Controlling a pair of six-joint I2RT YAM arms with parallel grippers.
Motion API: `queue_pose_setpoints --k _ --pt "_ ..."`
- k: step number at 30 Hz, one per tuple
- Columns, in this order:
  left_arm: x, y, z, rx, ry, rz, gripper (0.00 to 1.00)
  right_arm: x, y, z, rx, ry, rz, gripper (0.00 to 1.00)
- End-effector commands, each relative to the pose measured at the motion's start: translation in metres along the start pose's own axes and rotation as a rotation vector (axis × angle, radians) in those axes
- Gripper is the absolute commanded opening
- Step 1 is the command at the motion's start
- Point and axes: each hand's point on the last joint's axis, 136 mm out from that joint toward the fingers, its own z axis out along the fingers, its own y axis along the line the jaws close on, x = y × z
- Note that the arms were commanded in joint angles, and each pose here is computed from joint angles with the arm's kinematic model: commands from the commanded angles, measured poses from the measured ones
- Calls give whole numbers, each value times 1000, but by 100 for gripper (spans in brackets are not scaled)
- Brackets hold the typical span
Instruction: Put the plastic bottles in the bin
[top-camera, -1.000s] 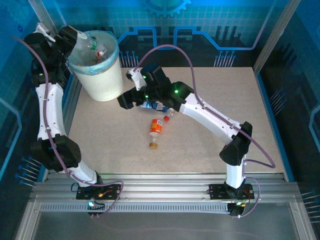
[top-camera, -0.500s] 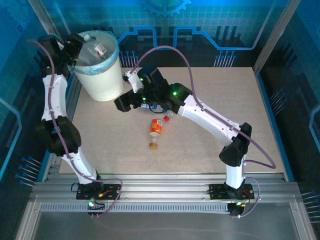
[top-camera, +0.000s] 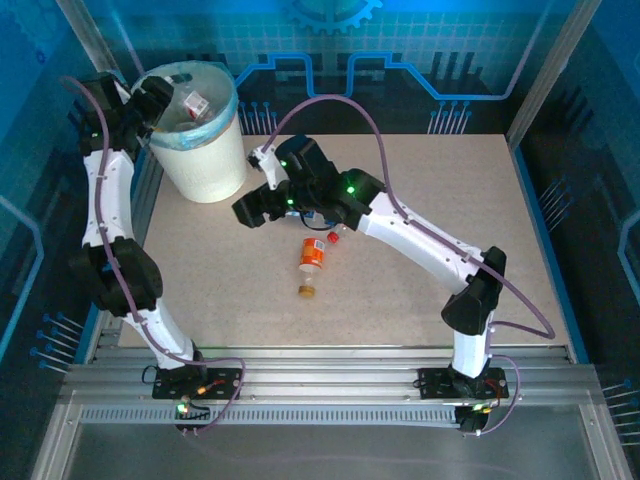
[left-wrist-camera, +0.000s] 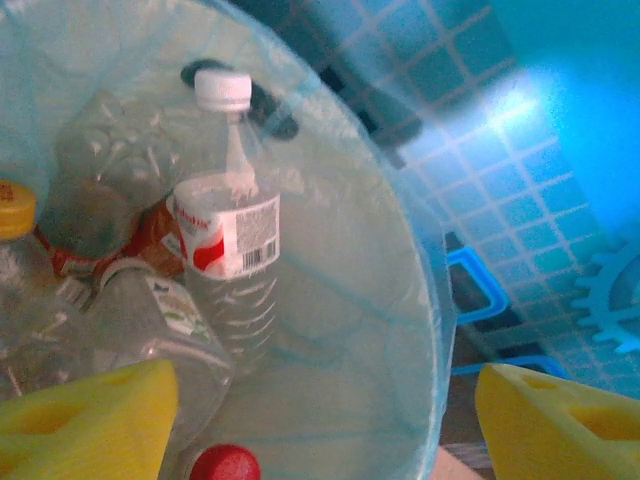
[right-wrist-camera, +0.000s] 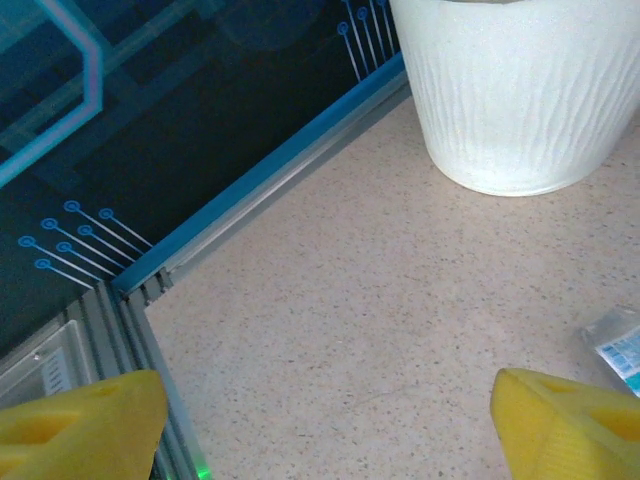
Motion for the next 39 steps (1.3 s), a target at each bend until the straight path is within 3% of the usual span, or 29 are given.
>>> queue_pose_setpoints --k 1,10,24,28,33,39 --pt "38 -7 -7 3 107 88 78 1 -1 -18 45 -5 -34 86" --pt "84 -26 1 42 237 136 78 12 -32 -36 136 14 -9 87" --pt "98 -68 -14 133 285 149 78 33 -79 -58 233 39 83 88" --pt "84 -85 -28 156 239 163 78 41 -87 -59 256 55 100 89" --pt "57 -120 -71 206 92 229 78 65 -101 -52 321 122 144 91" --pt "78 -140 -126 249 -13 367 78 115 -113 -32 363 211 208 93"
